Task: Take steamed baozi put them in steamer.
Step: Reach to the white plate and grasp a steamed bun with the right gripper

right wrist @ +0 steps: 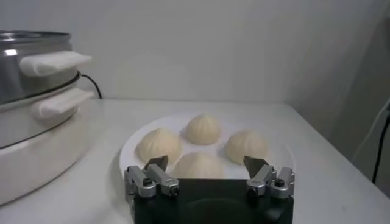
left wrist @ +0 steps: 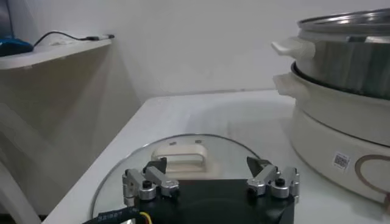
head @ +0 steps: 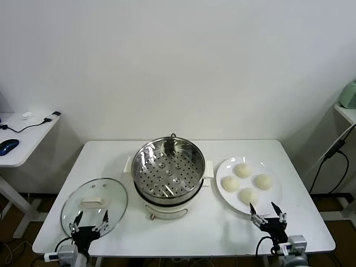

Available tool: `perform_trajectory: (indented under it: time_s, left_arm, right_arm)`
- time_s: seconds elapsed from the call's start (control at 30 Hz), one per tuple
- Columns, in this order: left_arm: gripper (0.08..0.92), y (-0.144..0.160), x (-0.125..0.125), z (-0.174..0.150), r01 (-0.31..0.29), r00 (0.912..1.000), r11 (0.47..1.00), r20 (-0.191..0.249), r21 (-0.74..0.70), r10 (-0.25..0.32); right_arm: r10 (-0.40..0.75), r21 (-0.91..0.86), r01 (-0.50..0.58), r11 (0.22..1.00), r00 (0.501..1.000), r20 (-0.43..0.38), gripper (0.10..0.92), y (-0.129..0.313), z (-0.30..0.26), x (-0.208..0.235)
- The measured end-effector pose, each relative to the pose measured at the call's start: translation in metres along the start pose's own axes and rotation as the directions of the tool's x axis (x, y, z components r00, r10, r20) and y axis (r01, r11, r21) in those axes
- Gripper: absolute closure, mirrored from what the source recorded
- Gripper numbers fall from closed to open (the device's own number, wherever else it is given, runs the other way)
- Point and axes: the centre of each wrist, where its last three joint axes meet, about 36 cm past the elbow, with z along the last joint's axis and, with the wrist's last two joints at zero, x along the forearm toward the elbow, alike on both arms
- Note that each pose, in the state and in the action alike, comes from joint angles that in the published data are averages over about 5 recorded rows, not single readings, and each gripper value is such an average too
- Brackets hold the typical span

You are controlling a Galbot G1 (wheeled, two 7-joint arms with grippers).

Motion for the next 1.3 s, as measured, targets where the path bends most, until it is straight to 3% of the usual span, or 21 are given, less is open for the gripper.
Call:
perform_trajectory:
  time_s: [0.3, 0.5, 0.63, 0.77, 1.0, 1.13, 1.3]
  left_arm:
    - [0.177, 0.002, -0.002, -0.002, -0.004, 0.9999, 1.0, 0.012, 0.0, 0.004]
    - [0.177, 0.002, -0.005, -0.001, -0.011, 0.9998, 1.0, 0.014, 0.002, 0.011]
    - [0.177, 0.001, -0.007, -0.001, -0.015, 0.9998, 1.0, 0.014, 0.004, 0.015]
    - [0.177, 0.001, -0.008, 0.001, -0.016, 0.9998, 1.0, 0.012, 0.005, 0.016]
    - [0.177, -0.001, -0.01, 0.005, -0.018, 0.9998, 1.0, 0.008, 0.01, 0.018]
    - [0.177, -0.001, -0.012, 0.007, -0.02, 0.9998, 1.0, 0.008, 0.011, 0.02]
    - [0.177, -0.001, -0.014, 0.011, -0.017, 0.9999, 1.0, 0.003, 0.013, 0.017]
  right_arm:
    - [-0.081, 0.175, 0.073, 0.982, 0.996, 0.043, 0.2, -0.036, -0.077, -0.071]
    - [-0.269, 0.421, 0.243, 0.874, 0.963, 0.002, 0.2, -0.061, -0.151, -0.129]
    - [-0.415, 0.575, 0.41, 0.708, 0.9, -0.131, 0.2, -0.074, -0.19, -0.162]
    - [-0.507, 0.659, 0.565, 0.497, 0.805, -0.309, 0.2, -0.09, -0.222, -0.191]
    - [-0.493, 0.639, 0.751, 0.164, 0.624, -0.607, 0.2, -0.106, -0.282, -0.235]
    - [-0.422, 0.579, 0.813, 0.059, 0.546, -0.724, 0.2, -0.101, -0.302, -0.254]
    - [-0.343, 0.514, 0.858, 0.01, 0.486, -0.804, 0.2, -0.092, -0.306, -0.274]
